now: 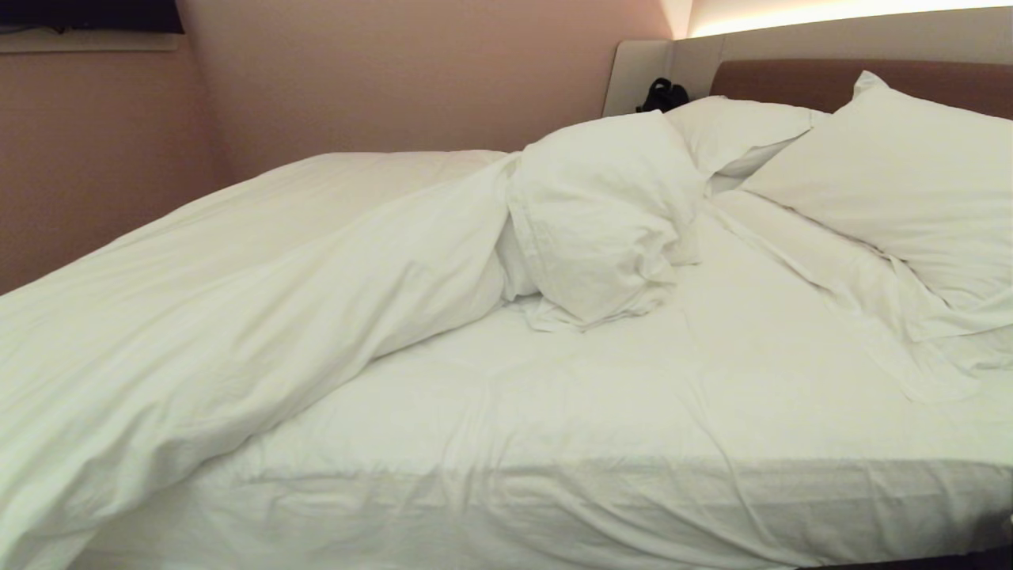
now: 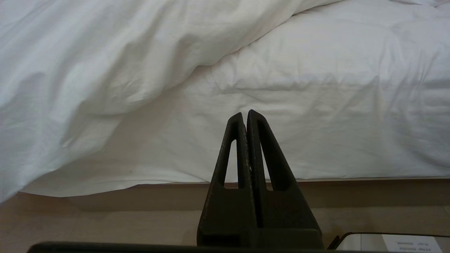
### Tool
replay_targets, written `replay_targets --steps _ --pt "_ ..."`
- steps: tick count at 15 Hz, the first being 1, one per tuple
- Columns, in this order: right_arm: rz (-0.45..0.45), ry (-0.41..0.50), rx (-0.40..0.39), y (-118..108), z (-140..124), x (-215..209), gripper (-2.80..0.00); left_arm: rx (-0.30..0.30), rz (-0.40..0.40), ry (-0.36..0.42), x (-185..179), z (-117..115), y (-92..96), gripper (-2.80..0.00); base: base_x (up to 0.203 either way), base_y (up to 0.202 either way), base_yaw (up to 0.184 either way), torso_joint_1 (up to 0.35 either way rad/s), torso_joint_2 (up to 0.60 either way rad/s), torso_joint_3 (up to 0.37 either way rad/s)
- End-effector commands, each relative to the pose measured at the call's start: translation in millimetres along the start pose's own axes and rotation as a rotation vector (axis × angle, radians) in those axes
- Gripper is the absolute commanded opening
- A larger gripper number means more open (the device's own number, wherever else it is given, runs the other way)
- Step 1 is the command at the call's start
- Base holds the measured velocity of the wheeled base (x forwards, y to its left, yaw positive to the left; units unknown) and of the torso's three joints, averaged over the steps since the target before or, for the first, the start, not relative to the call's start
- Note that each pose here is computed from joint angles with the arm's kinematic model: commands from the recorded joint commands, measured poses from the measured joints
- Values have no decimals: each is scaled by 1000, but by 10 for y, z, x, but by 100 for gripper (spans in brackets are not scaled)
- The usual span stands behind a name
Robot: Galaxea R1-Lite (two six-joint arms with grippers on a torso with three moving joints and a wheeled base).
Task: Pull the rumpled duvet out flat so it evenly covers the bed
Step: Hold the folded corner of the quilt
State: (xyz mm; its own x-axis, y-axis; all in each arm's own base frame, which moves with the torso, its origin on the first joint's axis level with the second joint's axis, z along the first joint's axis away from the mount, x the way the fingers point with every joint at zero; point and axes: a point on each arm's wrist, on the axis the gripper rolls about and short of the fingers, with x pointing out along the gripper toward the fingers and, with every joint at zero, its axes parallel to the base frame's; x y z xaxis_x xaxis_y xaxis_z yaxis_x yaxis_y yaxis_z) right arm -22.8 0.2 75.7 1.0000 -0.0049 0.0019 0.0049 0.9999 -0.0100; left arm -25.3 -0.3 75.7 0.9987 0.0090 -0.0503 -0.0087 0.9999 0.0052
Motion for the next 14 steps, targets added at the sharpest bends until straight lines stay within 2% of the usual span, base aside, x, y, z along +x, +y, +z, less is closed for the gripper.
replay_targets --steps 1,6,10,14 --pt "-1 -1 1 0 1 0 -280 0 0 0 0 -1 0 -280 0 0 0 0 0 0" --pt "-6 -8 2 -1 8 -1 -280 1 0 0 0 -1 0 -280 0 0 0 0 0 0" --pt "-3 -61 7 -2 175 -55 -280 1 0 0 0 -1 0 -280 0 0 0 0 0 0" --pt "5 -24 18 -2 274 -96 -280 0 0 0 0 -1 0 -280 0 0 0 0 0 0"
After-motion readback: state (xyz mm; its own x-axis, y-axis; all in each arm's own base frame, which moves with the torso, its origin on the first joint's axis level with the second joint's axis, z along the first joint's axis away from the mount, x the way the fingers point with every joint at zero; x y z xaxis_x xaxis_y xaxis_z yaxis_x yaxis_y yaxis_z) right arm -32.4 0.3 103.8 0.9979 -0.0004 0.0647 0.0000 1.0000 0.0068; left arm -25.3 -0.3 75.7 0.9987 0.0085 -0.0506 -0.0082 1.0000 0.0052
